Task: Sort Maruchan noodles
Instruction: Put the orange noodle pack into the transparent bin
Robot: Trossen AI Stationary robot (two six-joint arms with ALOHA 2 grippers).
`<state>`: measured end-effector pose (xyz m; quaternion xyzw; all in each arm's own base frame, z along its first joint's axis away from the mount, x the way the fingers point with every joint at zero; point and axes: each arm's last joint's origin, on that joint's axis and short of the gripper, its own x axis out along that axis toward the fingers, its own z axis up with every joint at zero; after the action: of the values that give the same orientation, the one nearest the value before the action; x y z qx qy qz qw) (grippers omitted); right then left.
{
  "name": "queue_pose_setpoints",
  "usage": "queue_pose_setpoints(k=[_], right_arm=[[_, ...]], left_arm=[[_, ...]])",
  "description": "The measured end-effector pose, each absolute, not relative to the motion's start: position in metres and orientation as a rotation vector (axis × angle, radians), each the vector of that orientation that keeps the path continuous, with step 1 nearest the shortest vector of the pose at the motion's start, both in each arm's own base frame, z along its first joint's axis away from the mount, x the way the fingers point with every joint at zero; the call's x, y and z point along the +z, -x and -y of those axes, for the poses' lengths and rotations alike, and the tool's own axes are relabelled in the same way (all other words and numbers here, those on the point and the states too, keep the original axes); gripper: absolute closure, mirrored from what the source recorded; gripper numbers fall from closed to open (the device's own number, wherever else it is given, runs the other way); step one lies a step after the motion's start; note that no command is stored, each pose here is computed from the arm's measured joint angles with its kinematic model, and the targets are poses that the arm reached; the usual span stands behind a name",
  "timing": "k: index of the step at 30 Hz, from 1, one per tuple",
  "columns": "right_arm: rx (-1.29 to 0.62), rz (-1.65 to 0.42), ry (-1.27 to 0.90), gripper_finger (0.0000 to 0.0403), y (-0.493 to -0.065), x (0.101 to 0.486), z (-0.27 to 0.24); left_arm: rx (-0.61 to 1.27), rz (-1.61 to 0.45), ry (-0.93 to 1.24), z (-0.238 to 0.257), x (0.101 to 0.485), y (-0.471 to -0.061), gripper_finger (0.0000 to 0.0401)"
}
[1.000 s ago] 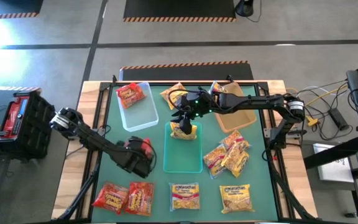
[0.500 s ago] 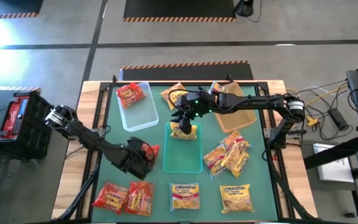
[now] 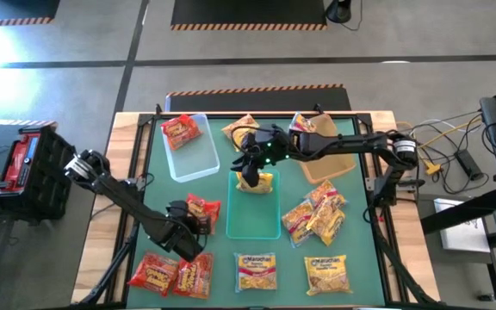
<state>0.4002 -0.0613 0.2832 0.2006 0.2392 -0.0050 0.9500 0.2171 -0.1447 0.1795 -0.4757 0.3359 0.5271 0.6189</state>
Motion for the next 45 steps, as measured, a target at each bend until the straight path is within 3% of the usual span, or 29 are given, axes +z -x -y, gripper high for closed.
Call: queue_pose_setpoints(k=[9,21,35,45], right_arm=[[0.058,-0.505,-0.434,0.0286,-0.419,0.255,0.057],[0.139,-0.558,-0.534,0.0235,-0.437,0.217,0.053],[0.031,-0.565,-0.341,0.0218,-0.443,0.232,0.052],[0.012,-0.561,-0.389,0.0218,-0.448,0.229,0.052]], left_arm=[[1.263,-0.787,1.097,0.143,0.156,-0.216,0.0361],[1.278,-0.71,1.046,0.13,0.139,-0.208,0.0361],[1.214,-0.478,1.078,0.107,0.12,-0.218,0.0361],[1.223,-0.472,1.08,0.104,0.119,-0.218,0.0361]])
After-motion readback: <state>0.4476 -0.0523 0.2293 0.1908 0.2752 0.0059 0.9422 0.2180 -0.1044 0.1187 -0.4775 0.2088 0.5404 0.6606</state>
